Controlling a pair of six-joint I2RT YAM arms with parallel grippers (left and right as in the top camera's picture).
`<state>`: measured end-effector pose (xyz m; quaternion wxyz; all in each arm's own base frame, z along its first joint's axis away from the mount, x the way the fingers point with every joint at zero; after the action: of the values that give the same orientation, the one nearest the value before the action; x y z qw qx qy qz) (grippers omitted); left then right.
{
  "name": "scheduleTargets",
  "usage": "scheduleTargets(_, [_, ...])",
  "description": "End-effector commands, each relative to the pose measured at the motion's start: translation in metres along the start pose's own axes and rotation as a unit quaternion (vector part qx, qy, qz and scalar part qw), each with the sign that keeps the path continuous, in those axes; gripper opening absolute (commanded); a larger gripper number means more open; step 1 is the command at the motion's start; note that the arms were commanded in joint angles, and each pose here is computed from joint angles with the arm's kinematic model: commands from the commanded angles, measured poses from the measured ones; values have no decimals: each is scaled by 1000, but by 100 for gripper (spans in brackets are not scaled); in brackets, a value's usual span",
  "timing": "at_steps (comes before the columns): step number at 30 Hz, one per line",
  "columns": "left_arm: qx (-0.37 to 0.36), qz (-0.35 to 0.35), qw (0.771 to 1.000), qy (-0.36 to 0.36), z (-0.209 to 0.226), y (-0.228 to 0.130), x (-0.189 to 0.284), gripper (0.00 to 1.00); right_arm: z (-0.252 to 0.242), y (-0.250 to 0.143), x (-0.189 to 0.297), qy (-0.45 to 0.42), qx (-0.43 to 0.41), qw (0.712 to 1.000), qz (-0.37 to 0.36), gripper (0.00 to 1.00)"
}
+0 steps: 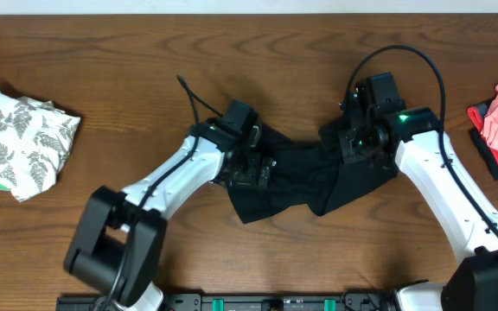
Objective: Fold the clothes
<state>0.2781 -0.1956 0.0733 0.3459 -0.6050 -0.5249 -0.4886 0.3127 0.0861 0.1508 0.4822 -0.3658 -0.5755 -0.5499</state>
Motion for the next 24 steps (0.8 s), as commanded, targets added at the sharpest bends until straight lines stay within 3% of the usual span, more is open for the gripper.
scheduleTargets(1, [9, 18, 1000, -11, 0, -4, -13, 98, 0, -2, -3, 4, -11, 1000, 6, 7])
scheduleTargets(11, [7, 8, 1000, -6, 7, 11, -49, 98, -5, -3, -3, -4, -30, 999, 10, 5])
scheduleTargets(17, [33, 36, 996, 71, 45, 5, -73, 98, -56, -5, 3, -133, -140, 981, -6, 6])
scheduleTargets(21, [73, 40, 990, 113, 81, 5, -68, 98, -100, -8, 9, -181, -212, 960, -14, 10])
scheduleTargets(24, [115, 36, 986, 119, 109, 8, -60, 98, -139, -15, 15, -198, -271, 942, -16, 25])
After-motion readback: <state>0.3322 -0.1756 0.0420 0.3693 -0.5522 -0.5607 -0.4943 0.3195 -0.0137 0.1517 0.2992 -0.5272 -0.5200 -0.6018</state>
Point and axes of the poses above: each gripper's point midway between its finger pads, its own x axis back along the fingers, its own z axis along the line the jaws close on, y = z × x, the point moved 4 cm from there along x, back along the fingers, and after that the axes turned 2 degrees about -x, right-handed, at the moved point
